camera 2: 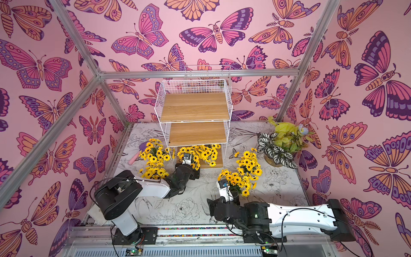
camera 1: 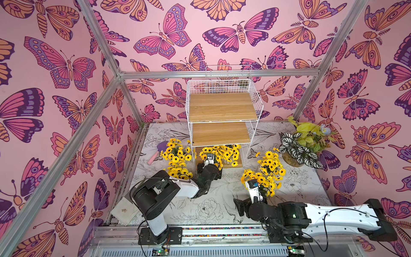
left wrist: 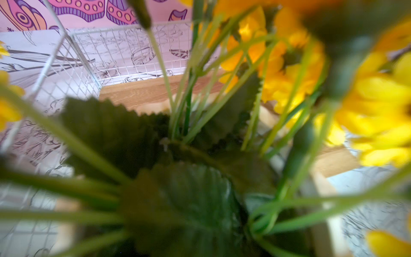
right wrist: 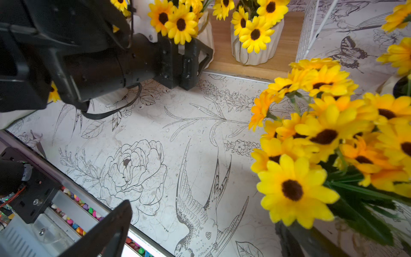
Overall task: Take the sunflower pots off the shelves
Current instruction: Pick up the sunflower pot from the shelf, then place the sunflower pot at the center of the board.
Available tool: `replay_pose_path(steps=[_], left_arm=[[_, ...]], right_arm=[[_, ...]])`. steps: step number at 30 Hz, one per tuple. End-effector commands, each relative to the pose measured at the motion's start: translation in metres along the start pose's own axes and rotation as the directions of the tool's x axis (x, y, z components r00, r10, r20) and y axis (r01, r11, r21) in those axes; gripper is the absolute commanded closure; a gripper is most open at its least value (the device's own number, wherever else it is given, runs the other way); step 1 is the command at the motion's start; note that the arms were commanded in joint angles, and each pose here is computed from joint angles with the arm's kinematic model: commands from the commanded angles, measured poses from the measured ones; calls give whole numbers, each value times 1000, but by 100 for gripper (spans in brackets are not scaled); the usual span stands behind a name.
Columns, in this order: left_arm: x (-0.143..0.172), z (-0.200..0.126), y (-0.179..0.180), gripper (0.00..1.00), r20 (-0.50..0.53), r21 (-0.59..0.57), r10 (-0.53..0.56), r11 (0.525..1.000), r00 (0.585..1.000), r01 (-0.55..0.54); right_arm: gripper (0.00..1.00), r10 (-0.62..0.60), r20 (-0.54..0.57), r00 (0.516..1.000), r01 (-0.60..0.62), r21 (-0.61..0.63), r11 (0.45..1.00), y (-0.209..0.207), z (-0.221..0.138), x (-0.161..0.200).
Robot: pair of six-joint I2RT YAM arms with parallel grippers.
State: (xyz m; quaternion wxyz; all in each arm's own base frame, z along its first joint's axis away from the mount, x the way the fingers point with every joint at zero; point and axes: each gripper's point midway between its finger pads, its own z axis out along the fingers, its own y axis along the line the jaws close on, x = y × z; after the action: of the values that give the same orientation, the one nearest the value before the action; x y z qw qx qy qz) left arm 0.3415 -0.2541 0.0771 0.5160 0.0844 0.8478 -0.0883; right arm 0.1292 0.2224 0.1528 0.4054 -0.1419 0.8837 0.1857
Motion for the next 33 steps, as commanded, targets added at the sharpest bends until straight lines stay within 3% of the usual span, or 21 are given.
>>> replay_pose_path(steps=[1,14,20,23,33], left_arm=[[-13,-20,-1,35,62,-13,-24,1000,998,25],[34,-72,38,36,23,-118,-58,991,998,60],[41,-85,51,36,29,-154,-80,985,996,84],[64,-92,67,36,-4,-183,-69,981,998,67],[90,-99,84,34,-37,-217,-71,974,997,61]], right_arm=[[1,-18,35,999,17,23,1000,-4,-8,-16],[1,-87,65,994,84,39,996,4,1,-34],[1,-92,36,995,91,39,995,11,23,-36],[1,-97,33,995,95,49,994,12,35,-39],[1,-123,22,992,120,97,988,17,76,-40]])
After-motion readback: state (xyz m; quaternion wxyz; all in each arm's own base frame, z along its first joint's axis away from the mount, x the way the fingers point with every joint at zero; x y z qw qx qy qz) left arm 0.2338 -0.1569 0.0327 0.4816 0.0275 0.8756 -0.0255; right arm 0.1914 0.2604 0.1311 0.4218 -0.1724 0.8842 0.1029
